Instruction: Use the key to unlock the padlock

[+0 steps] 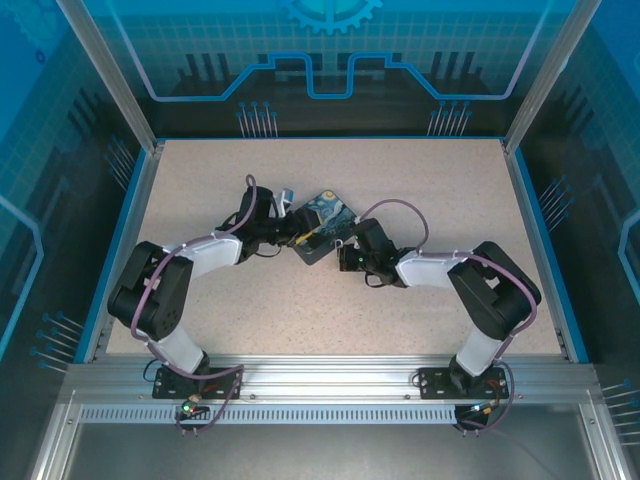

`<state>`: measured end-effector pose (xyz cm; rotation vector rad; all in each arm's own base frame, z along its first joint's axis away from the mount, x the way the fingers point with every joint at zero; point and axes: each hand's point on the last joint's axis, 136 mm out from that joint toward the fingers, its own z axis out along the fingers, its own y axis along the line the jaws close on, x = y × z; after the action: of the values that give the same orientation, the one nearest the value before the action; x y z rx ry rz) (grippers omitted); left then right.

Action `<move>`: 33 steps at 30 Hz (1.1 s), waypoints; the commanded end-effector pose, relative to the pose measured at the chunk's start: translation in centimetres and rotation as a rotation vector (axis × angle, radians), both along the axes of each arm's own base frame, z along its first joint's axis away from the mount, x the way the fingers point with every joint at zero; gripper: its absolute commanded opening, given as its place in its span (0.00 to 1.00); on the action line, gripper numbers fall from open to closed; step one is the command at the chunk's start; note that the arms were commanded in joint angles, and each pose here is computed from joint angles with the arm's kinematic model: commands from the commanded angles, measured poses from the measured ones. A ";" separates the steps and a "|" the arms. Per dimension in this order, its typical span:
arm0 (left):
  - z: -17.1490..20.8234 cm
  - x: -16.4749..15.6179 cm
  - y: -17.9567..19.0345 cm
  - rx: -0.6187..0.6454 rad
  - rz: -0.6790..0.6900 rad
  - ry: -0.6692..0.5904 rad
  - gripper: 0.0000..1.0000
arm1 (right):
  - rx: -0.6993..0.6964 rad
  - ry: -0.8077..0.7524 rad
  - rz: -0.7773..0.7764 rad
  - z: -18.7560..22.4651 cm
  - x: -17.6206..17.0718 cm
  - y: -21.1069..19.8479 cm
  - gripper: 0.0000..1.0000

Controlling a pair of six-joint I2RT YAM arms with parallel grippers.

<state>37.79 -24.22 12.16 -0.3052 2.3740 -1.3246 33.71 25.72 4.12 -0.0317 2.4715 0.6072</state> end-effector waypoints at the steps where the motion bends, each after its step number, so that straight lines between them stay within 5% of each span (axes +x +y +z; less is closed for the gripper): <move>1: -1.7 -0.9 0.4 0.034 0.017 0.059 0.59 | -0.082 0.042 -0.068 -1.1 0.1 -1.2 0.00; 12: -2.6 -1.5 -0.2 0.051 0.005 0.084 0.59 | 0.079 0.012 -0.143 0.2 1.9 -0.7 0.00; 33: -5.1 -2.8 -1.2 0.075 -0.019 0.139 0.59 | 0.178 -0.058 -0.304 3.9 6.5 -1.9 0.00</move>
<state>36.81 -26.44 12.04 -0.2412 2.3809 -1.3359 37.78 24.03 5.41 0.3416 2.3935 0.6650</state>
